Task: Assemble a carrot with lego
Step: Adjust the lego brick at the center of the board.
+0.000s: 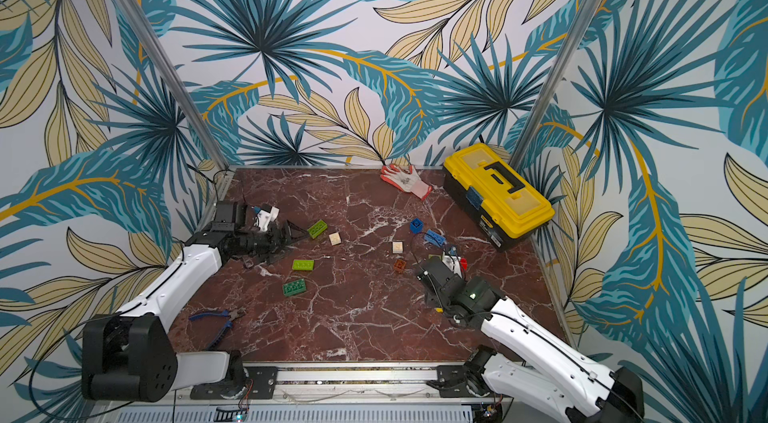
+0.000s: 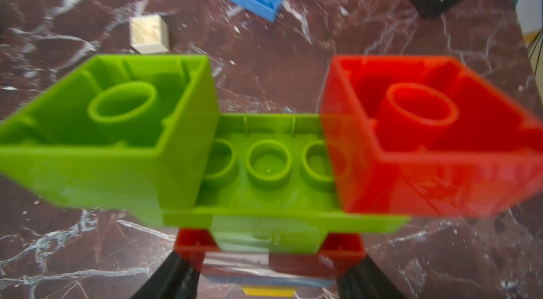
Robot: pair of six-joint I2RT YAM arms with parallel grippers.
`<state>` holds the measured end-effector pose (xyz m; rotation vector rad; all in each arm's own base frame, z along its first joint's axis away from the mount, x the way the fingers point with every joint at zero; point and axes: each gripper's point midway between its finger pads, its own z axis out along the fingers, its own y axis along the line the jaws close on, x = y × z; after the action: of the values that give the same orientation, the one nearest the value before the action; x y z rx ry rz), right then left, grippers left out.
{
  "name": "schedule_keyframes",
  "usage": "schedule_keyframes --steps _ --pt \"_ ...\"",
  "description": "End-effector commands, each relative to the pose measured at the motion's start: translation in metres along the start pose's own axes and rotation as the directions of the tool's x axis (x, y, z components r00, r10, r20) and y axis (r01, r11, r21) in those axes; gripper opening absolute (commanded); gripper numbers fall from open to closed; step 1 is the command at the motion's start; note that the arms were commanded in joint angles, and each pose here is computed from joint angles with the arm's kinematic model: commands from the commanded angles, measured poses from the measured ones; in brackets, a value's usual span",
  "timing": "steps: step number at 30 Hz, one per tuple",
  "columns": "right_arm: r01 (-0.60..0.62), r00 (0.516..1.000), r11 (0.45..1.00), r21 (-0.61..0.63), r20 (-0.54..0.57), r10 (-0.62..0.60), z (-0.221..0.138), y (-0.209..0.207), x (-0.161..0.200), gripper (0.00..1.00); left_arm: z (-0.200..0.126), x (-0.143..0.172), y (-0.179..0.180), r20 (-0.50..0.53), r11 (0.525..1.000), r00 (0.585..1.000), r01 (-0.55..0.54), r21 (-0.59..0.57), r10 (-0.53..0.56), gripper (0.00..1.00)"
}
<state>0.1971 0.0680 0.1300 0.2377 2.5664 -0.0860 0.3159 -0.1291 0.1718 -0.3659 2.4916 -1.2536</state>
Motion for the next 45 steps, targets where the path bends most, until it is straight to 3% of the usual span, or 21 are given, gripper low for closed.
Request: schedule_keyframes --steps 1,8,16,22,28,34,39,45 --pt "-0.028 0.983 1.0 0.005 -0.183 0.028 0.011 -0.009 0.031 0.41 -0.006 -0.001 -0.01 0.016 0.999 1.0 -0.026 0.045 0.026 0.99" --pt "-0.053 0.928 0.999 0.013 -0.369 0.054 0.026 -0.015 0.036 0.49 -0.008 0.001 -0.014 0.017 0.997 0.999 -0.028 0.068 0.027 0.99" --pt "-0.208 0.803 0.978 0.015 -0.568 0.179 0.054 -0.022 0.036 0.49 -0.008 0.0 -0.015 0.014 0.996 1.0 -0.02 0.083 0.019 0.99" --pt "-0.221 0.771 0.975 0.017 -0.61 0.185 0.072 -0.025 0.02 0.49 -0.008 0.0 -0.015 0.014 0.996 1.0 -0.016 0.09 0.015 0.99" --pt "-0.222 0.702 0.975 0.018 -0.691 0.172 0.093 -0.027 0.031 0.47 -0.009 -0.001 -0.013 0.019 0.996 1.0 -0.009 0.093 0.007 0.99" --pt "-0.22 0.687 0.976 0.002 -0.709 0.157 0.102 -0.026 0.035 0.47 -0.01 -0.003 -0.012 0.023 0.996 1.0 -0.004 0.094 0.001 0.99" --pt "-0.215 0.678 0.977 0.001 -0.72 0.15 0.104 -0.027 0.037 0.57 -0.011 -0.004 -0.012 0.024 0.995 1.0 -0.002 0.096 -0.001 0.99" --pt "-0.169 0.711 0.984 0.051 -0.685 0.158 0.088 -0.041 0.022 0.9 -0.011 -0.003 -0.012 0.022 0.995 1.0 -0.004 0.098 0.001 0.99"
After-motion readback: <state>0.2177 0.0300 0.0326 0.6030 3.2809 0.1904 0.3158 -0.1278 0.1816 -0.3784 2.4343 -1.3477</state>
